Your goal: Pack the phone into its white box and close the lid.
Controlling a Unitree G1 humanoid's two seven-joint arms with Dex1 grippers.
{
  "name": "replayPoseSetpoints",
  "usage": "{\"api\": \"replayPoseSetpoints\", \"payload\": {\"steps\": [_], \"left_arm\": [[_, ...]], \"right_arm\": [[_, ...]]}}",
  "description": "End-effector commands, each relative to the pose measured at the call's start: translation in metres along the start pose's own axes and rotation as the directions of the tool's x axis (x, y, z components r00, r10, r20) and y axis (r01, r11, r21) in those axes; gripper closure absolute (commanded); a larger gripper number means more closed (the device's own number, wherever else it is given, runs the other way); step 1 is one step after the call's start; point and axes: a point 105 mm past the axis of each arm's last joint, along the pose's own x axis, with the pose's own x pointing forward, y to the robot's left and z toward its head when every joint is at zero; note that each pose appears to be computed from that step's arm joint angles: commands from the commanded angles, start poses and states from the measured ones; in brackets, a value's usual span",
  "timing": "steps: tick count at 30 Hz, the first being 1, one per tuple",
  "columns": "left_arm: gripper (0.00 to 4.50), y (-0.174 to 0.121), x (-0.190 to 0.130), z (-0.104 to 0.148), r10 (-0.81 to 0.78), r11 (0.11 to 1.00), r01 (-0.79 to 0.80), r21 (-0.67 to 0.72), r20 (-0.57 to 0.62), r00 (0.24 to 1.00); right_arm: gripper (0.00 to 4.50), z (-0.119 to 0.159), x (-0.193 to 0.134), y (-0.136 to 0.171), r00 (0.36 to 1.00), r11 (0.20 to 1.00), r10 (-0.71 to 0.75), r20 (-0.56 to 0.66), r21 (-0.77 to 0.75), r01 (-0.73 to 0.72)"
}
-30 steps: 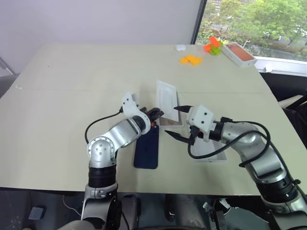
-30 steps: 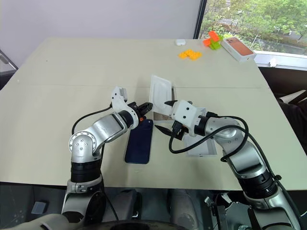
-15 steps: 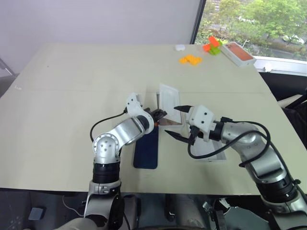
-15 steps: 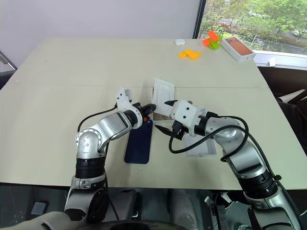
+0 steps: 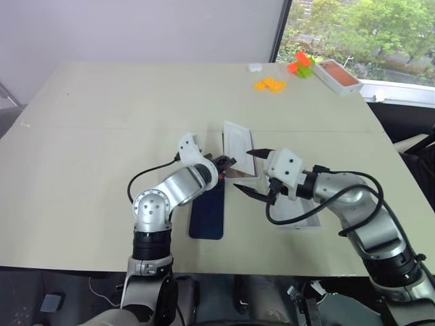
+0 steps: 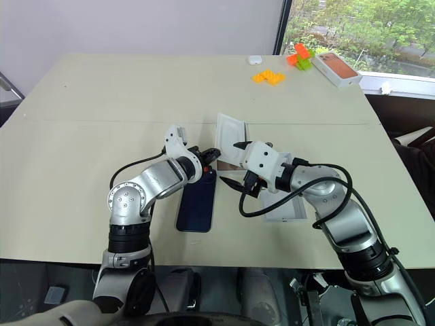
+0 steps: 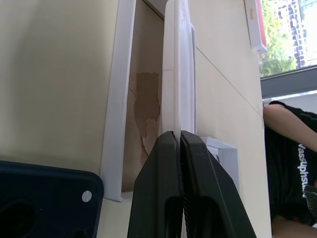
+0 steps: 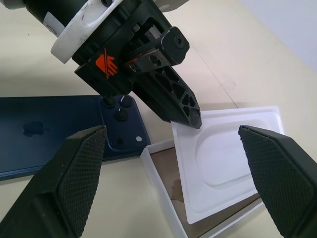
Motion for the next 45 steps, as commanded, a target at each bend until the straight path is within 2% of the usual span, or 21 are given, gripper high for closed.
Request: {"api": "replayPoseSetpoints", "payload": {"steps": [1, 9, 13, 16, 19, 24, 31, 34, 35, 37, 38, 41, 43, 44, 45], "left_arm": [[4.48, -0.009, -0.001, 0.001, -0.031, 0.999, 0.031, 0.009, 0.002, 1.0], [4.48, -0.011, 0.001, -0.001, -0.049, 0.999, 0.049, 0.005, -0.009, 0.999], [3.1, -0.013, 0.001, -0.001, -0.057, 0.998, 0.058, 0.013, -0.015, 0.998], [1.59, -0.013, -0.002, 0.001, -0.068, 0.998, 0.068, 0.014, -0.017, 0.998], [1.59, -0.01, -0.01, 0.005, -0.09, 0.995, 0.091, 0.04, -0.028, 0.996], [1.59, 0.003, -0.032, 0.012, -0.1, 0.967, 0.112, 0.229, -0.062, 0.993], [1.59, 0.015, -0.064, 0.034, -0.122, 0.887, 0.121, 0.446, -0.027, 0.992], [1.59, 0.014, -0.079, 0.055, -0.161, 0.76, 0.083, 0.645, 0.063, 0.985], [1.59, 0.023, -0.082, 0.056, -0.128, 0.672, 0.041, 0.739, 0.061, 0.99], [1.59, 0.042, -0.088, 0.062, -0.103, 0.544, 0.0, 0.839, 0.066, 0.992], [1.59, 0.047, -0.092, 0.065, -0.123, 0.508, 0.006, 0.861, 0.065, 0.99], [1.59, 0.051, -0.099, 0.069, -0.183, 0.485, 0.035, 0.874, 0.062, 0.981], [1.59, 0.058, -0.103, 0.065, -0.187, 0.415, 0.058, 0.908, 0.022, 0.982], [1.56, 0.061, -0.105, 0.062, -0.192, 0.393, 0.076, 0.916, 0.001, 0.981], [1.56, 0.062, -0.106, 0.059, -0.205, 0.393, 0.1, 0.914, -0.019, 0.979]], "right_arm": [[0.0, 0.012, -0.002, -0.007, 0.999, 0.999, -0.026, 0.042, -0.04, 0.027], [0.0, 0.013, -0.002, -0.006, 0.999, 0.999, -0.025, 0.045, -0.04, 0.027], [0.0, 0.013, -0.002, -0.005, 0.999, 0.999, -0.022, 0.045, -0.04, 0.024], [0.0, 0.013, -0.002, -0.006, 0.999, 0.999, -0.023, 0.045, -0.041, 0.025], [0.0, 0.012, -0.002, -0.007, 0.999, 0.999, -0.026, 0.045, -0.038, 0.028], [0.0, 0.009, -0.003, -0.011, 0.998, 0.999, -0.049, 0.045, 0.006, 0.049], [0.0, 0.001, -0.008, -0.028, 0.995, 0.994, -0.1, 0.017, 0.056, 0.099], [0.0, -0.004, -0.009, -0.035, 0.994, 0.983, -0.112, 0.0, 0.146, 0.111], [0.0, -0.006, -0.008, -0.037, 0.993, 0.981, -0.116, -0.017, 0.154, 0.117], [0.0, -0.009, -0.004, -0.043, 0.99, 0.967, -0.132, -0.047, 0.211, 0.139], [0.0, -0.01, -0.002, -0.045, 0.989, 0.961, -0.133, -0.058, 0.236, 0.143], [0.0, -0.009, 0.002, -0.047, 0.99, 0.957, -0.127, -0.068, 0.254, 0.141], [0.0, -0.012, 0.009, -0.048, 0.99, 0.95, -0.11, -0.089, 0.283, 0.131], [0.53, -0.013, 0.013, -0.047, 0.99, 0.946, -0.1, -0.101, 0.297, 0.126], [0.86, -0.017, 0.016, -0.046, 0.99, 0.944, -0.081, -0.116, 0.309, 0.114]]}}
